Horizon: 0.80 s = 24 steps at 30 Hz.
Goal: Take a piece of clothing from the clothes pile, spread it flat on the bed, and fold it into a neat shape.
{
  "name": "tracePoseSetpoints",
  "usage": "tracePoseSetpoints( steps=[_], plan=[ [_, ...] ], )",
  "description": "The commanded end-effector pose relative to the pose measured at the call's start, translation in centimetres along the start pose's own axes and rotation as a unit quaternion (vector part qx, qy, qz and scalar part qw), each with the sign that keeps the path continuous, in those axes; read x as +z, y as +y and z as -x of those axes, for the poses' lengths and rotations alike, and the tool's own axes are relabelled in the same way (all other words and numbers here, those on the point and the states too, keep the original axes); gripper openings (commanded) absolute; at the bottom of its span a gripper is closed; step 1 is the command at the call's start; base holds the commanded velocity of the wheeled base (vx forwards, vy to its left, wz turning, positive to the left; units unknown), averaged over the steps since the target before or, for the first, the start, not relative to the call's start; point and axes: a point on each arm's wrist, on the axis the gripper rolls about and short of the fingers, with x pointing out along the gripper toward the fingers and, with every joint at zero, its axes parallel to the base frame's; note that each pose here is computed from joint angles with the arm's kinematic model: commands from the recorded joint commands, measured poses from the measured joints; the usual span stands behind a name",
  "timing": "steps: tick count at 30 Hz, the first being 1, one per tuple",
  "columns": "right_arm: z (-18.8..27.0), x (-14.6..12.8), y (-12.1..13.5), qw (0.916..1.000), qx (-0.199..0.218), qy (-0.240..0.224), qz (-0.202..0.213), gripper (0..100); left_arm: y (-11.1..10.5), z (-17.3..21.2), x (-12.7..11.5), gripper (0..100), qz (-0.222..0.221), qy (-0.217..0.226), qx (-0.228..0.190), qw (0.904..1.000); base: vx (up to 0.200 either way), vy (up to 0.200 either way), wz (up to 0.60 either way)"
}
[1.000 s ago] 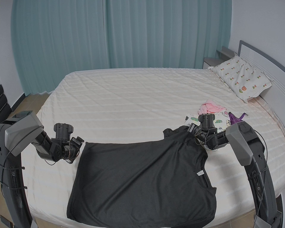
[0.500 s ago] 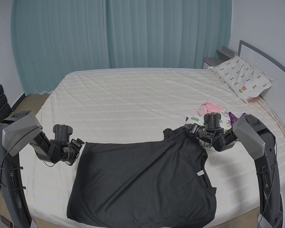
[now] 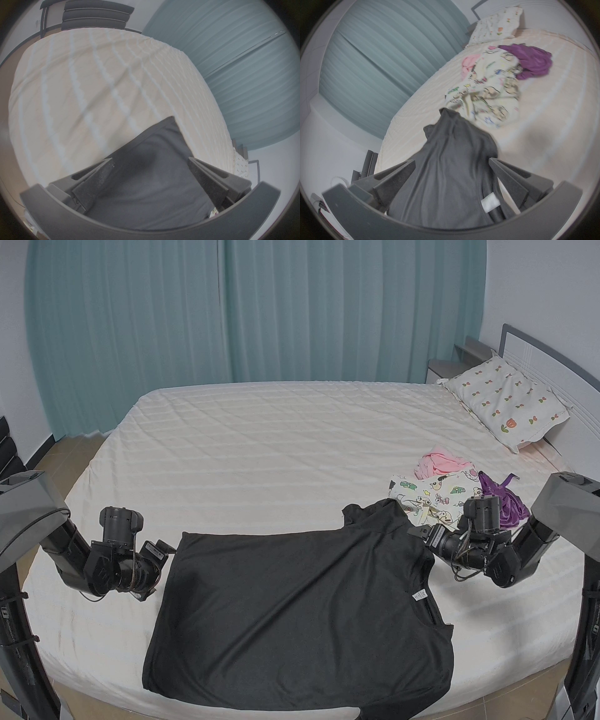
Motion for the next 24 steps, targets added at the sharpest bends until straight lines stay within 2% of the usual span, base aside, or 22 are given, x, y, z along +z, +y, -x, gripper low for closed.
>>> tracePoseSetpoints(
  steps=[1,5,6,12,16,18,19,21,24],
  plan=[
    [6.8,-1.0,0.3,0.9991,0.014,-0.002,-0.04,100,2.5,4.2,-1.8,100,-0.008,0.038,0.0,0.9992,-0.2,0.0,0.0],
    [8.1,-2.3,-0.7,0.9987,0.005,0.01,-0.049,100,3.9,5.0,-2.8,100,-0.02,0.054,0.011,0.9983,-0.2,0.0,0.0],
    [8.7,-3.1,-1.2,0.9982,0.0,0.016,-0.058,100,4.8,5.5,-3.5,100,-0.035,0.064,0.02,0.9972,-0.2,0.0,0.0],
    [9.4,-4.7,-2.2,0.9958,0.01,0.022,-0.089,100,6.9,6.2,-5.1,100,-0.064,0.069,0.024,0.9953,-0.2,0.0,0.0],
    [9.5,-5.2,-2.5,0.9957,0.01,0.028,-0.087,100,8.1,5.2,-5.9,100,-0.094,0.072,0.043,0.992,0.0,0.0,0.0],
    [9.5,-5.3,-2.5,0.9957,0.01,0.029,-0.087,100,8.1,5.2,-5.9,100,-0.094,0.072,0.043,0.992,0.0,0.0,0.0],
    [9.5,-5.7,-2.3,0.9957,0.011,0.036,-0.084,100,8.7,4.1,-6.6,100,-0.114,0.062,0.064,0.9895,0.0,0.0,0.0],
    [9.5,-5.9,-2.4,0.9957,0.007,0.04,-0.084,100,8.9,3.2,-7.5,100,-0.136,0.047,0.079,0.9865,0.0,0.0,0.0],
    [9.5,-6.0,-2.5,0.9955,0.006,0.043,-0.085,100,9.0,2.0,-8.6,100,-0.167,0.032,0.086,0.9816,0.0,0.0,0.0]
  ],
)
